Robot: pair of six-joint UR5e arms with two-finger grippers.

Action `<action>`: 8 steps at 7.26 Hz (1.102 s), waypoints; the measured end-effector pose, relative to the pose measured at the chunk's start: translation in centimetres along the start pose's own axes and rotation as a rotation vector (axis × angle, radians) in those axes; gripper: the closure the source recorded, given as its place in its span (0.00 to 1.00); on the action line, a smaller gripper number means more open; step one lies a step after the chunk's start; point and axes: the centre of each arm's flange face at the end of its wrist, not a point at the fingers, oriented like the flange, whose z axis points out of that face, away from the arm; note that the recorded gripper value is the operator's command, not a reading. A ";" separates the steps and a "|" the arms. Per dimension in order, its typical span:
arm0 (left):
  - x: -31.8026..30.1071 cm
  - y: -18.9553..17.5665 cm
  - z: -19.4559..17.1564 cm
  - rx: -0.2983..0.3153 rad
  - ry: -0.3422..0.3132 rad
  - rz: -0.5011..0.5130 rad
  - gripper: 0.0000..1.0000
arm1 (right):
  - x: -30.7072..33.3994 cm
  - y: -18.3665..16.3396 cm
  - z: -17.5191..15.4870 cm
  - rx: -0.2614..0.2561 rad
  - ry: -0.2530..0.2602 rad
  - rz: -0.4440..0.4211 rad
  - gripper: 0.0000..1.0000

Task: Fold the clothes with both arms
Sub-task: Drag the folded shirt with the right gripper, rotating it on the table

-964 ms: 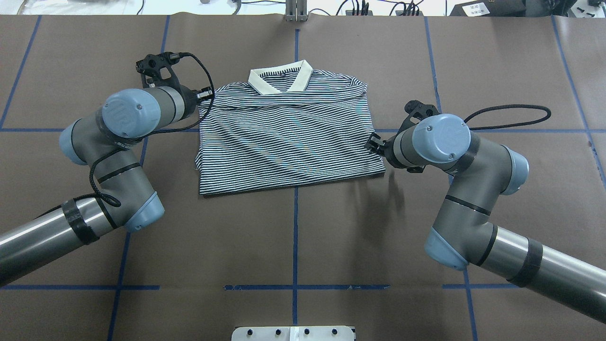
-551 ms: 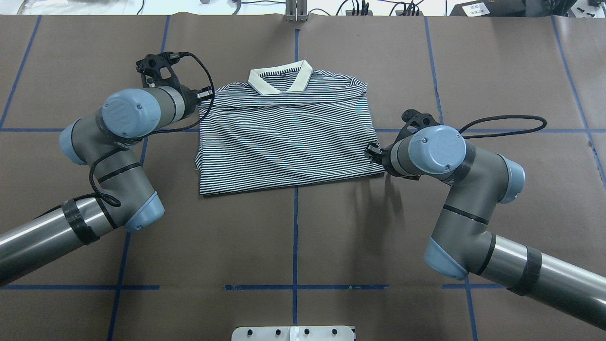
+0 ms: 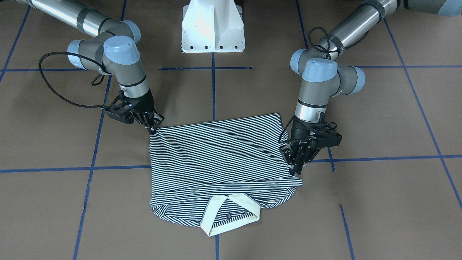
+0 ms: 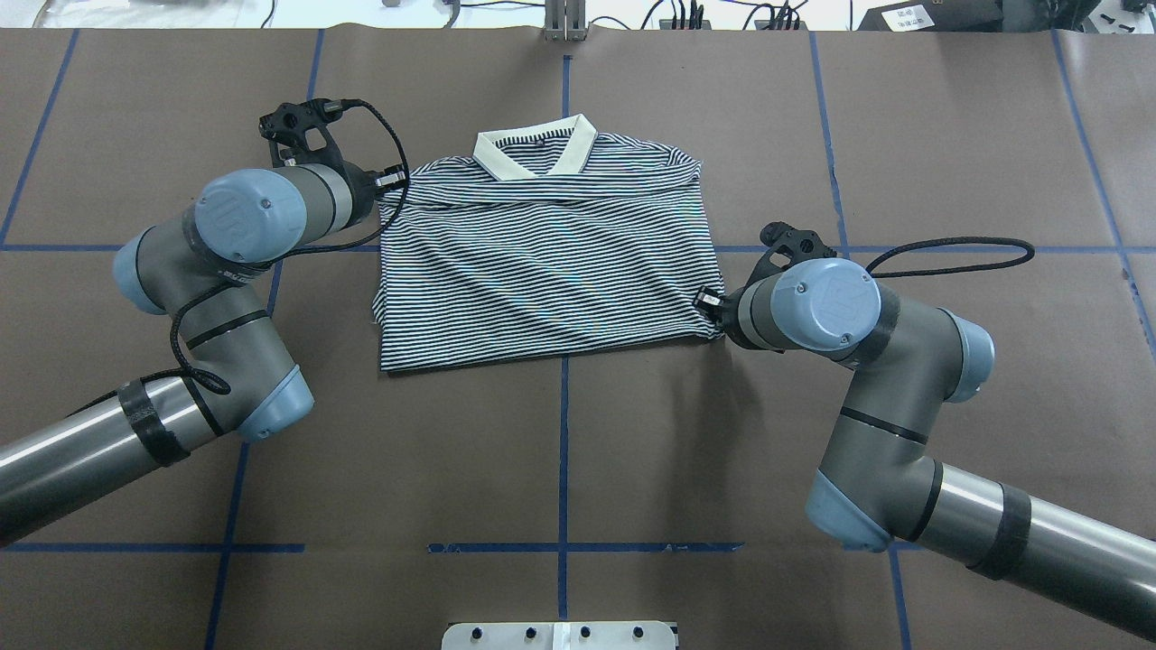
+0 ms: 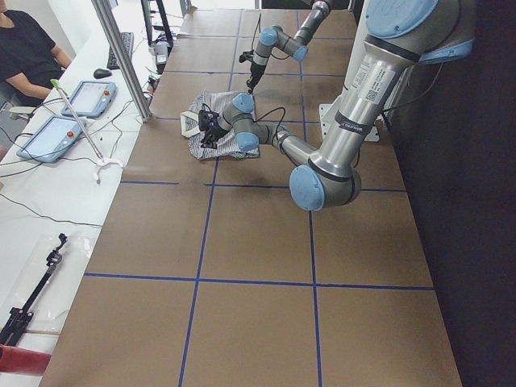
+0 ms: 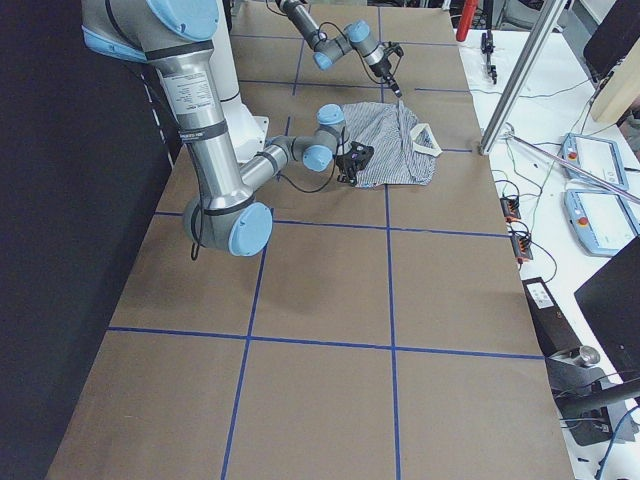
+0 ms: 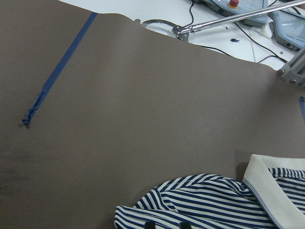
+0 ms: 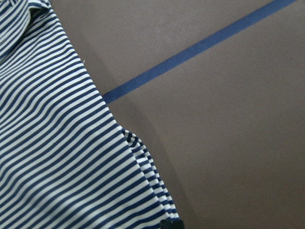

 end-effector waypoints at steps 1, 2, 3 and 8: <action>0.1 0.0 -0.2 0.001 0.004 -0.001 0.70 | 0.4 0.6 -1.1 -0.004 -0.014 -0.006 1.00; 0.4 -0.1 -0.4 0.002 0.009 -0.002 0.70 | 1.7 1.7 -2.5 -0.019 -0.025 -0.017 1.00; 0.6 -0.2 -0.7 0.002 0.015 -0.004 0.70 | 3.4 3.4 -4.1 -0.044 -0.034 -0.020 1.00; 3.5 0.5 -4.9 -0.080 0.123 -0.088 0.70 | 8.8 19.3 -16.1 -0.293 0.084 -0.036 0.01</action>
